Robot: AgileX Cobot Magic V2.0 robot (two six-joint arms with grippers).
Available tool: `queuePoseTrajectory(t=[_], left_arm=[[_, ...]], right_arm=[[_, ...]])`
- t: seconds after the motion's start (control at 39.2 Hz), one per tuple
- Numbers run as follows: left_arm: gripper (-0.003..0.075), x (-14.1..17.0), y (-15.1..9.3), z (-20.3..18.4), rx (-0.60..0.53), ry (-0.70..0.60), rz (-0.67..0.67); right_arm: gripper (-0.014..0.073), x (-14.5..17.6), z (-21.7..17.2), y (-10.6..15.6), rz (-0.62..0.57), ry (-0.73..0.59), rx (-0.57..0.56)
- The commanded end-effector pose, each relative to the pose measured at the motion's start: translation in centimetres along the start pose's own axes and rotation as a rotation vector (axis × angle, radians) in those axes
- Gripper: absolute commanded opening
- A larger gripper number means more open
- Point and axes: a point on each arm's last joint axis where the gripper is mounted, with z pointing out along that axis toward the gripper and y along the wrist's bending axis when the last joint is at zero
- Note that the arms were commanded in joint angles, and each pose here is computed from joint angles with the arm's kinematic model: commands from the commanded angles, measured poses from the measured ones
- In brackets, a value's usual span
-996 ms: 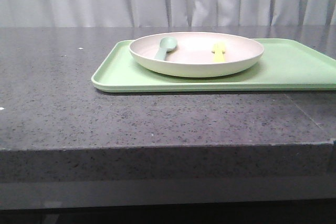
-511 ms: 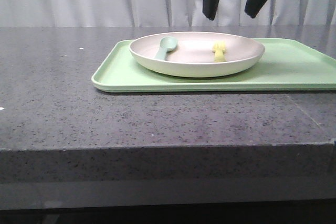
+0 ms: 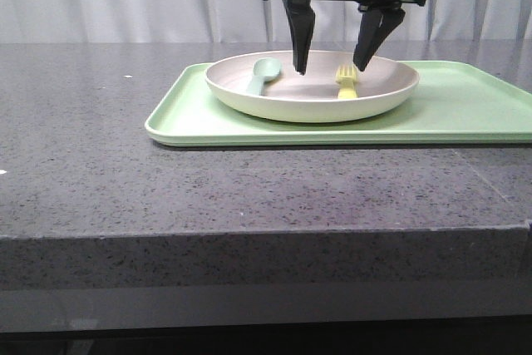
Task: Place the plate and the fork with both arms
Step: 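Lower the open right gripper over the yellow fork on the plate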
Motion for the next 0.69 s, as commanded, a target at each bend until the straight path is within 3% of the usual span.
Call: queuePoseTrajectory(t=[0.0, 0.31, 0.66], left_arm=[[0.039, -1.3, 0.0, -0.6, -0.011, -0.097, -0.007], [0.039, -1.3, 0.0, -0.6, -0.011, -0.097, -0.007], [0.039, -1.3, 0.0, -0.6, -0.011, -0.097, -0.007]], right_arm=[[0.0536, 0.1, -3.4, -1.1, 0.025, -0.001, 0.036], [0.0536, -0.3, -3.2, -2.6, 0.077, 0.005, 0.034], [0.0536, -0.3, -1.9, -2.6, 0.083, 0.037, 0.026]])
